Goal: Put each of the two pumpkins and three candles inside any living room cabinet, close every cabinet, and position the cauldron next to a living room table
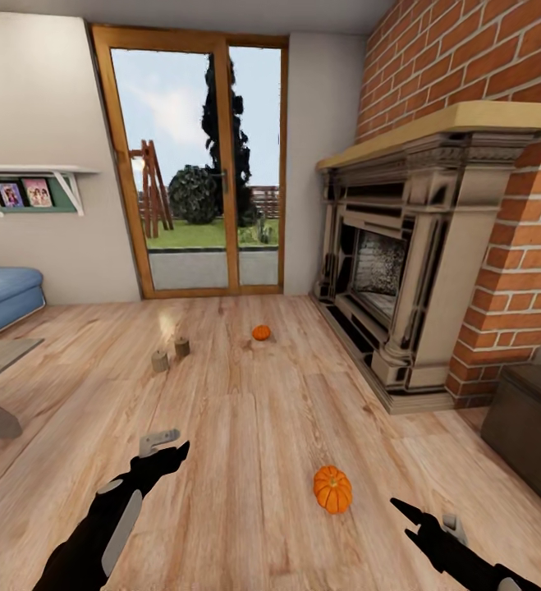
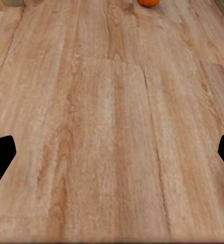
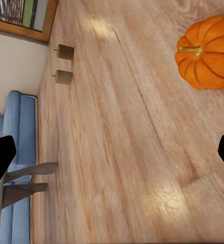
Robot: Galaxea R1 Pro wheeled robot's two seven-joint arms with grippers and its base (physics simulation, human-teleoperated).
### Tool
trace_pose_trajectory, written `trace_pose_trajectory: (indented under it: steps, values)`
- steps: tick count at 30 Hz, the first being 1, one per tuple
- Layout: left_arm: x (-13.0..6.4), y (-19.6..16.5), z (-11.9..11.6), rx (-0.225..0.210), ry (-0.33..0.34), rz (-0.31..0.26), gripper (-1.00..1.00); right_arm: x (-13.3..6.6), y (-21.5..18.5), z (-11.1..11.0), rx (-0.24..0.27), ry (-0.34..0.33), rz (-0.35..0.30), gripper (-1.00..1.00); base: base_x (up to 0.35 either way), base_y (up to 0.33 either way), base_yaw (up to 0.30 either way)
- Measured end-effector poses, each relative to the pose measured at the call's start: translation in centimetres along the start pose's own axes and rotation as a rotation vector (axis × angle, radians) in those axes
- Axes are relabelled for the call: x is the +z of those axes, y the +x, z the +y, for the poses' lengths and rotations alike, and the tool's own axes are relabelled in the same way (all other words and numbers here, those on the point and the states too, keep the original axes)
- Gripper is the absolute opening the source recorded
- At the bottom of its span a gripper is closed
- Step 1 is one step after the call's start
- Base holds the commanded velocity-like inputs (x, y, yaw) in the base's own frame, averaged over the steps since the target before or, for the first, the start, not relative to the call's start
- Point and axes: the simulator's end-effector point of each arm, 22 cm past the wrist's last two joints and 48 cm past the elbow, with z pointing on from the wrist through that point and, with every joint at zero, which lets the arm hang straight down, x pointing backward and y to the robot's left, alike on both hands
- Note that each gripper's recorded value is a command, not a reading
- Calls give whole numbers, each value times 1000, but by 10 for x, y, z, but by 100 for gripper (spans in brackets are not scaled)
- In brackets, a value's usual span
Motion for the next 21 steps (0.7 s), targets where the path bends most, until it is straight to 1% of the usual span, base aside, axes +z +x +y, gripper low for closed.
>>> trace_pose_trajectory:
  steps: [21]
  values:
    - [19, 44, 11, -1, -16, 76, 100, 7, 20, -37, 44, 61, 36, 100, 0, 0, 0]
